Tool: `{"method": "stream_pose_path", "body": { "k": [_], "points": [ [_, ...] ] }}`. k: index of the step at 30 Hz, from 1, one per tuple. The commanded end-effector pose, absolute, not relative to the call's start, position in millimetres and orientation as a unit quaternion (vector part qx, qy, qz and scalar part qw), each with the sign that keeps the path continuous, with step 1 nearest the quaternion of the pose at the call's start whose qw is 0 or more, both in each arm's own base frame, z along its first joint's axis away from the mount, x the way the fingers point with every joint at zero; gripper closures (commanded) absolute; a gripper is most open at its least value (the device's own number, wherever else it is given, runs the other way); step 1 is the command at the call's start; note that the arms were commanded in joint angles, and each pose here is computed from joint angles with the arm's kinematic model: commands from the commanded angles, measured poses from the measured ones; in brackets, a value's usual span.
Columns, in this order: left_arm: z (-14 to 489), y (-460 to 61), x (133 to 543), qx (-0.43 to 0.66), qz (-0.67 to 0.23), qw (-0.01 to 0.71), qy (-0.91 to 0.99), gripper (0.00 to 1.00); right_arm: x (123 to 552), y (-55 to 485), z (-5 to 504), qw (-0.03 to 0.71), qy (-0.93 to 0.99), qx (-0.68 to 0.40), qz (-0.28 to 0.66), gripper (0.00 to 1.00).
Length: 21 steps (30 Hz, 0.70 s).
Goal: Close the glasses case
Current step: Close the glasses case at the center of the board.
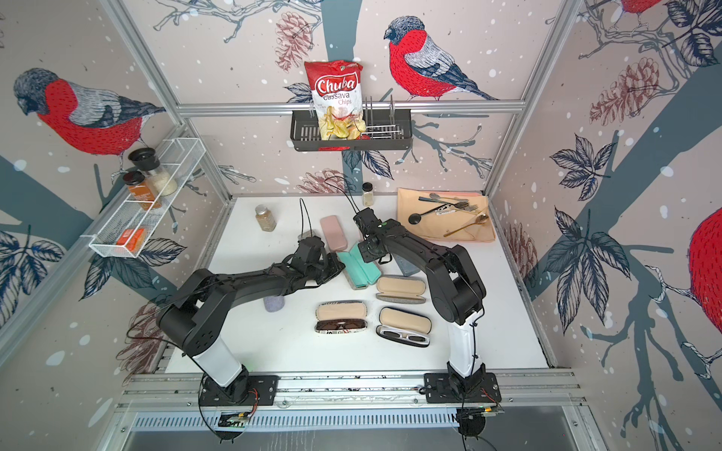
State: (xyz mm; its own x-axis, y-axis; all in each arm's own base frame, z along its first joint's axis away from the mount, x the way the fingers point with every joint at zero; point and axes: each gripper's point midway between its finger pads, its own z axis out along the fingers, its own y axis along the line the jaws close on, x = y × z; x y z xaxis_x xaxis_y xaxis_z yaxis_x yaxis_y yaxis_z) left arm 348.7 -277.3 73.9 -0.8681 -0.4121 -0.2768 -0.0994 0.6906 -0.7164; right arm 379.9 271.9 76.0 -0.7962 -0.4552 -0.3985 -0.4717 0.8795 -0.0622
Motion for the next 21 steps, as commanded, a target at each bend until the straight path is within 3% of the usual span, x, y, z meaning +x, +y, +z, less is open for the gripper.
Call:
{"method": "stream_pose_path", "body": {
  "k": [1, 21],
  "points": [
    [68.9, -274.5, 347.6, -0.144, -0.356, 0.215, 0.898, 1.00, 377.2, 272.7, 72.4, 0.199, 0.949, -0.243, 0.026, 0.88],
    [43.7, -260.1, 333.4, -0.154, -0.326, 0.201, 0.911, 1.00, 364.1, 278.1, 60.9, 0.176, 0.951, -0.253, 0.040, 0.85]
  ]
}}
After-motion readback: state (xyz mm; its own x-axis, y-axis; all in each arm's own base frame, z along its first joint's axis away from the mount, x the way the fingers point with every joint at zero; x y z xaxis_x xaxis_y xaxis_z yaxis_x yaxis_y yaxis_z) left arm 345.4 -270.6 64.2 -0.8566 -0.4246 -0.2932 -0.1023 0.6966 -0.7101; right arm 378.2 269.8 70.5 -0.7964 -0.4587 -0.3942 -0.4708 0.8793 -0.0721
